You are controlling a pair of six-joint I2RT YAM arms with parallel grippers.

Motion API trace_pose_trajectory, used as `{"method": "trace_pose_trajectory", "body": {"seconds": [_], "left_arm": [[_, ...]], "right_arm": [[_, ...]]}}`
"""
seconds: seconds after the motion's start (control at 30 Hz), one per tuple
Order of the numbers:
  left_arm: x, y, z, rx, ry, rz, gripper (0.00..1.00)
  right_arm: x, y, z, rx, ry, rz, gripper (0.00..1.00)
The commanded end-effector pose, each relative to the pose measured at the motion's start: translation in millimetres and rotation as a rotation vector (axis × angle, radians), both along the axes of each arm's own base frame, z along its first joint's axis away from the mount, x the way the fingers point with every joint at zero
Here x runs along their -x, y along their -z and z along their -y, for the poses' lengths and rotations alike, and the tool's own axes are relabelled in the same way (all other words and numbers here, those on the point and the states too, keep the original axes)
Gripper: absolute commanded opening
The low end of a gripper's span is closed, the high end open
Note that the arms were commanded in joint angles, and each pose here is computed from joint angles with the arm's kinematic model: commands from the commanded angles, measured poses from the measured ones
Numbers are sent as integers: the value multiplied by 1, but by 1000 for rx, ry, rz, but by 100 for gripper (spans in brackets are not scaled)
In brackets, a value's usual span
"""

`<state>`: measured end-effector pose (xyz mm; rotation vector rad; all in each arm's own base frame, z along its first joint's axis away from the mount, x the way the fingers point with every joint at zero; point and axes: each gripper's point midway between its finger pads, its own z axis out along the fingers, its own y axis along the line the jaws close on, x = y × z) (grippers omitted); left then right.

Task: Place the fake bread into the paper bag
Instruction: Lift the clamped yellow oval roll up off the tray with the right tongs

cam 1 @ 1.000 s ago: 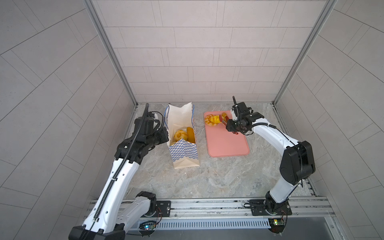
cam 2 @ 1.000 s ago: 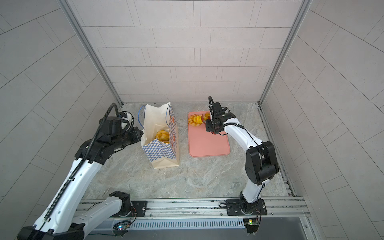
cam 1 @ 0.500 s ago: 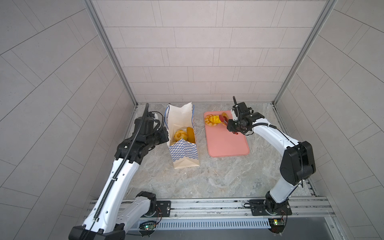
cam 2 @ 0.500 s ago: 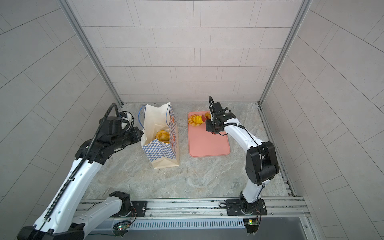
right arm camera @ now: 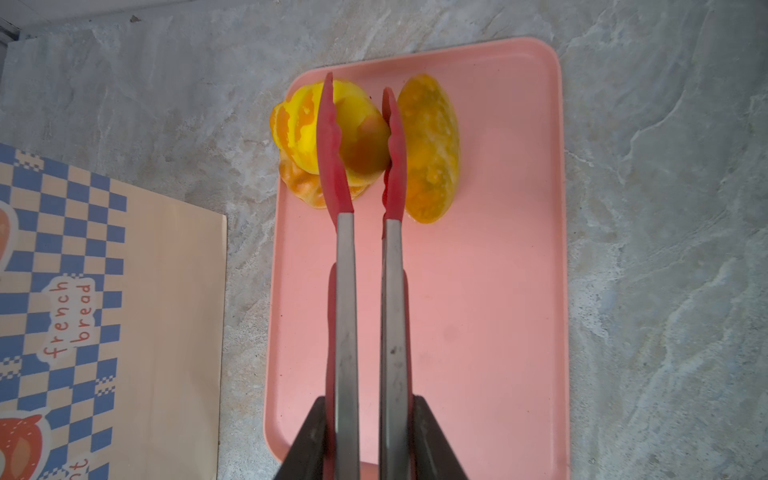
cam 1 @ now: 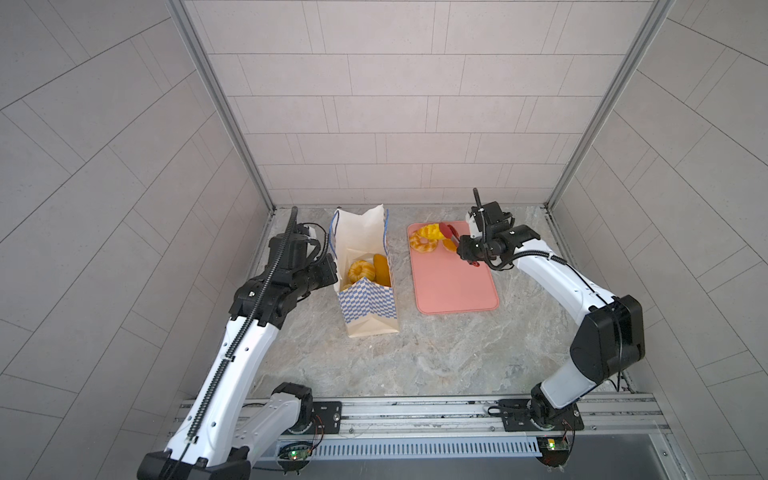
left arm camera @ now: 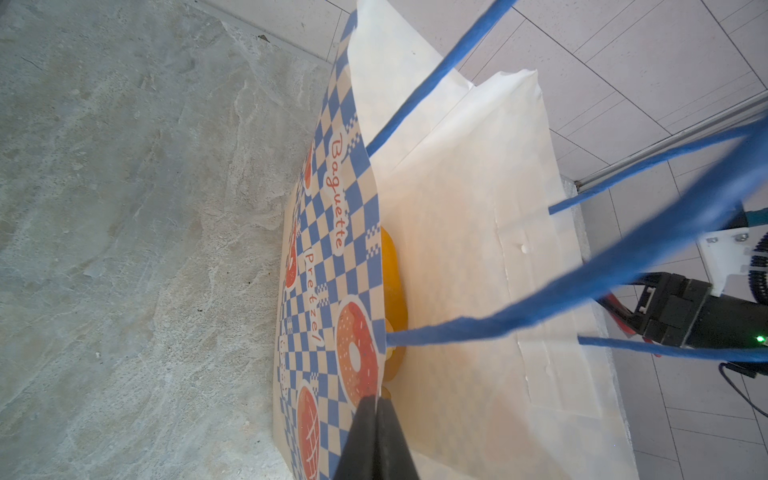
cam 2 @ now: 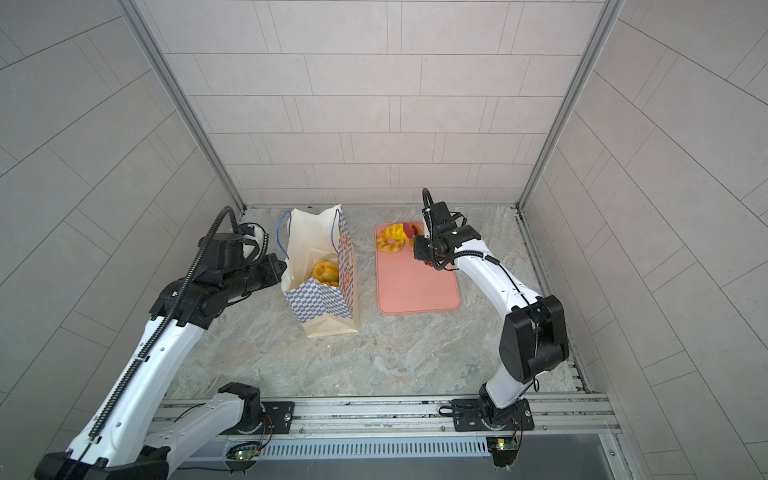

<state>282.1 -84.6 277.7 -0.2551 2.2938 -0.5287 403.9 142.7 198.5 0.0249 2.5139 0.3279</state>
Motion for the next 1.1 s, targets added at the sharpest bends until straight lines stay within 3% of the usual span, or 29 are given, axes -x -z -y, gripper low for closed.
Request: {"method": "trace_pose_trajectory", "body": {"seconds": [0.0, 1.07], "left_arm": [[1, -1, -2, -14, -1, -3, 7], [2, -6, 0, -3, 6, 10, 7]], "right_arm": [[1, -25, 7, -7, 26, 72, 29], [15, -139, 20, -44, 52, 321, 31]]}}
